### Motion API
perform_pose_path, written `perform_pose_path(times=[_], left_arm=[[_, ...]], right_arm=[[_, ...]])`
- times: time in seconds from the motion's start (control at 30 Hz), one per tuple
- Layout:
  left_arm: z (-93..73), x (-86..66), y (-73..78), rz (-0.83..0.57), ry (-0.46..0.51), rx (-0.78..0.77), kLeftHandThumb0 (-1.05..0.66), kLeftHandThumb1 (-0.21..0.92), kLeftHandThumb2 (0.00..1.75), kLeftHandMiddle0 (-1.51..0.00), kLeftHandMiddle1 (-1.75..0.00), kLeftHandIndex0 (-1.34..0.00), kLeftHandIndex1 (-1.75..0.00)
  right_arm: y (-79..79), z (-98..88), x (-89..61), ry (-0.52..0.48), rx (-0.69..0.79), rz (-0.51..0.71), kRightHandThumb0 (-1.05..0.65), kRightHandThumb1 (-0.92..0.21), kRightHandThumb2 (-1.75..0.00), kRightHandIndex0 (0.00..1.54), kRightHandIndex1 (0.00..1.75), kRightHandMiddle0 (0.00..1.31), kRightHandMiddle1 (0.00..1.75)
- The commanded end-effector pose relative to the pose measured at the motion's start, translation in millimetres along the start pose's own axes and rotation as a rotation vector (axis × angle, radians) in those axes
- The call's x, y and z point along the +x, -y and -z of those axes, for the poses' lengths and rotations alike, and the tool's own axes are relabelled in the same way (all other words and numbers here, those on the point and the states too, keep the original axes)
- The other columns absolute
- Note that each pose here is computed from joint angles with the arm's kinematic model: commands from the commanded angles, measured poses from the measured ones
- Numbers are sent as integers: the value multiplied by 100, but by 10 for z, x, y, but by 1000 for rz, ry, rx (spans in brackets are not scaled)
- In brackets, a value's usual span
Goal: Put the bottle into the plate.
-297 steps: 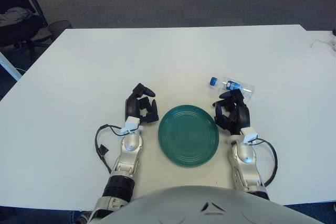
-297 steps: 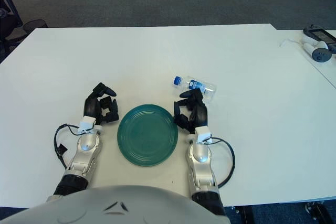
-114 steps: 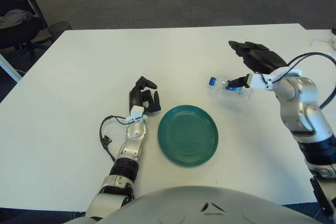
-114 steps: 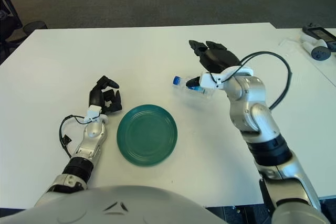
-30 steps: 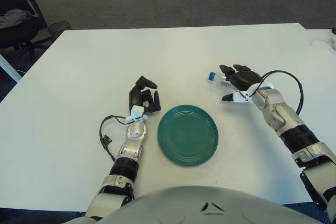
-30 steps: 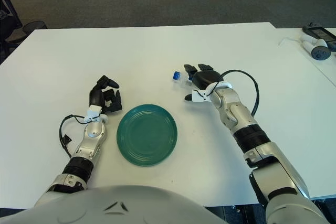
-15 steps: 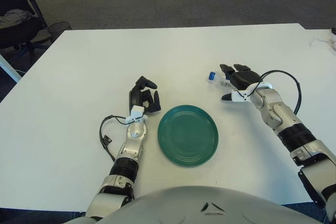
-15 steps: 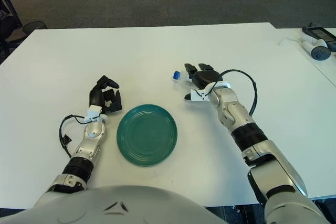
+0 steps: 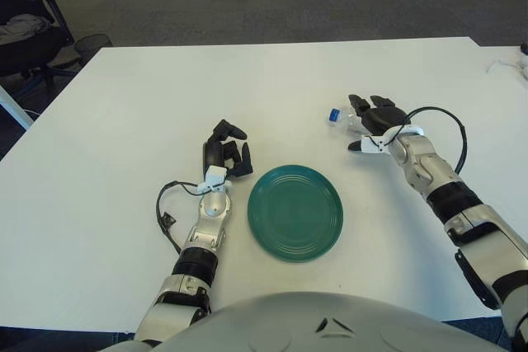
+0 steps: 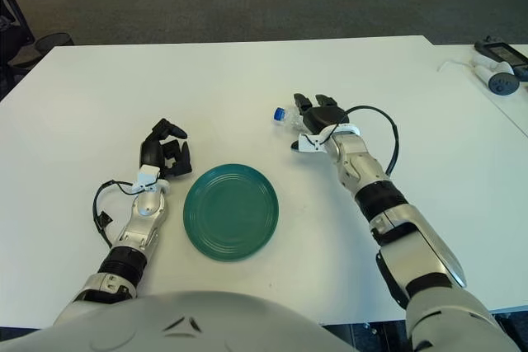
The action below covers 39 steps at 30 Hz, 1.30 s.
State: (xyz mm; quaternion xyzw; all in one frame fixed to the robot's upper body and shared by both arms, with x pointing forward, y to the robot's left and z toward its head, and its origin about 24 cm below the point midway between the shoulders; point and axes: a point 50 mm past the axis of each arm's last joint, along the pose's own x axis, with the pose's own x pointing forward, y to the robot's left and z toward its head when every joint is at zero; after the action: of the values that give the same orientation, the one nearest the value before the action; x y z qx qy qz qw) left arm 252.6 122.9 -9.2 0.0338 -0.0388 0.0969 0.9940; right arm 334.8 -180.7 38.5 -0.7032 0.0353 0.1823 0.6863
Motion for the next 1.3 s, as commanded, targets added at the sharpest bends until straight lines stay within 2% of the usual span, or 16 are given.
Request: perform_pose_path(times=[0.0, 0.77, 1.27], left_arm=[[519, -507, -52, 6, -274, 65, -51, 19, 146, -125, -175, -70, -175], [519, -515, -88, -2, -262, 75, -52, 18, 148, -126, -175, -72, -175], [521, -521, -98, 3, -262, 60, -51, 20, 145, -126, -175, -70, -175]], right_arm=[[-528, 13, -78, -19, 6, -201, -105, -92, -37, 0, 0, 1, 1], [-715, 65, -10, -64, 8, -289, -105, -92, -37, 0, 0, 0, 0], [-792, 38, -31, -45, 1, -310, -105, -92, -35, 0, 0, 0, 0]])
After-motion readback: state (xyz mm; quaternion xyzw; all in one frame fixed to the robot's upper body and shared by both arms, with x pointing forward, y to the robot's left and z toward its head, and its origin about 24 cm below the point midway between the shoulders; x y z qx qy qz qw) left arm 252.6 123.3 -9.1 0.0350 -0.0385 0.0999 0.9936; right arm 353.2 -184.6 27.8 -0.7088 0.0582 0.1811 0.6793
